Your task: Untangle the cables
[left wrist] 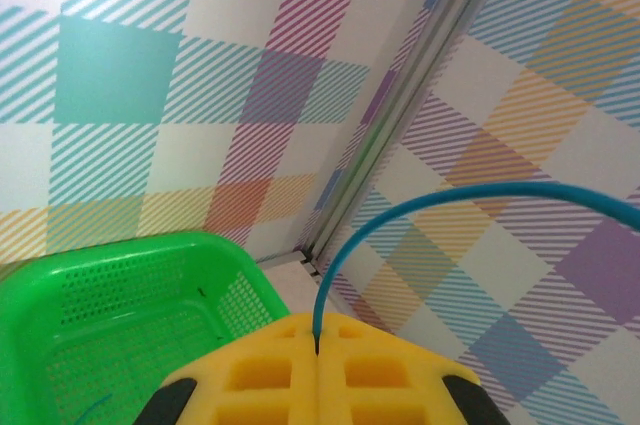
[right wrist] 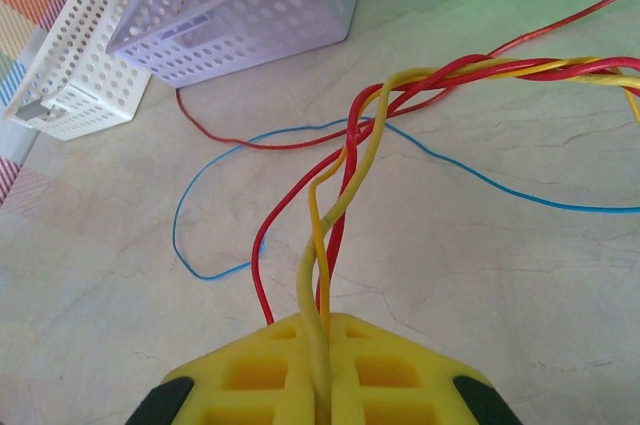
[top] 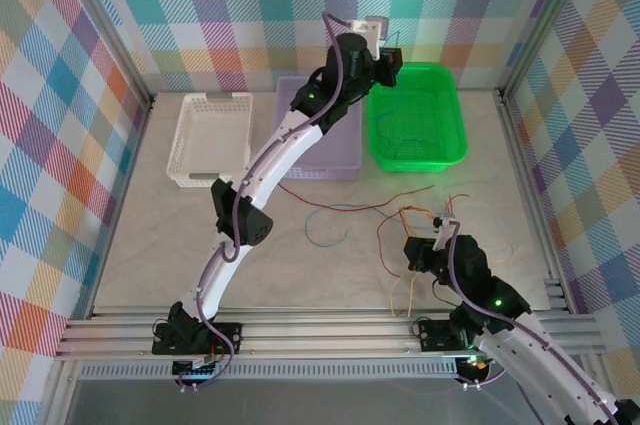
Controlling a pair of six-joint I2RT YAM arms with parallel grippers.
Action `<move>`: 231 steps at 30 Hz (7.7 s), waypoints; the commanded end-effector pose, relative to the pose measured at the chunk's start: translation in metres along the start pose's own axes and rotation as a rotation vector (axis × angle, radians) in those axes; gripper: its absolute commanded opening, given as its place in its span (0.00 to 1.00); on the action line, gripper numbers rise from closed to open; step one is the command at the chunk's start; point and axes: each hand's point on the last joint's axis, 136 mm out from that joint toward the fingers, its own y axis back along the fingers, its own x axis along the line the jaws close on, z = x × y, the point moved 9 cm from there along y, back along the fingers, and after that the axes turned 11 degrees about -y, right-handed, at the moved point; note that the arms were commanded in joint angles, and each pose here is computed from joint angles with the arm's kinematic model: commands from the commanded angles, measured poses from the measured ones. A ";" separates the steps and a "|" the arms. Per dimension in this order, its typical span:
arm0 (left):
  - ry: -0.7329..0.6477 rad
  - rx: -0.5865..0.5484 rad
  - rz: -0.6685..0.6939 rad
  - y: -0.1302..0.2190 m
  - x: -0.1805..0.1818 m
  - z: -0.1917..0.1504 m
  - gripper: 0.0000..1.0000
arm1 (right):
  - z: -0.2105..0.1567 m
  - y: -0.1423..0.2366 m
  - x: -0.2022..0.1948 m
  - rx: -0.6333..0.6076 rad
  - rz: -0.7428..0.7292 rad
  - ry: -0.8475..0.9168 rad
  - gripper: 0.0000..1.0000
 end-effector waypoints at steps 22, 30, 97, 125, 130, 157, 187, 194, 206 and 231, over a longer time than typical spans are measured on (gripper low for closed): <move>0.080 0.121 0.052 -0.072 0.016 -0.135 0.14 | 0.020 0.025 0.032 -0.028 0.155 0.022 0.00; 0.074 0.184 0.061 -0.073 0.018 -0.151 0.27 | 0.021 0.031 0.034 -0.032 0.172 0.007 0.00; 0.174 0.537 0.090 0.093 -0.007 -0.086 0.99 | 0.039 -0.024 0.056 0.106 0.037 -0.023 0.00; 0.265 0.620 0.352 0.316 0.041 -0.173 1.00 | 0.095 -0.113 0.111 0.272 -0.189 0.168 0.69; 0.293 0.630 0.382 0.320 0.050 -0.185 1.00 | 0.151 -0.130 0.118 0.222 -0.237 0.201 0.71; 0.448 0.758 0.120 0.254 0.013 -0.244 0.94 | 0.159 -0.156 0.108 0.283 -0.248 0.228 0.71; 0.506 0.872 0.081 0.213 -0.004 -0.284 0.20 | 0.024 -0.119 0.075 0.485 -0.031 0.078 0.71; 0.506 0.886 0.086 0.214 -0.004 -0.290 0.11 | 0.016 -0.123 0.068 0.501 -0.045 0.067 0.68; 0.481 0.903 0.087 0.227 -0.004 -0.286 0.41 | 0.005 -0.127 0.063 0.520 -0.066 0.064 0.62; 0.537 0.938 0.030 0.214 -0.015 -0.290 0.36 | 0.000 -0.120 0.053 0.485 -0.092 0.044 0.59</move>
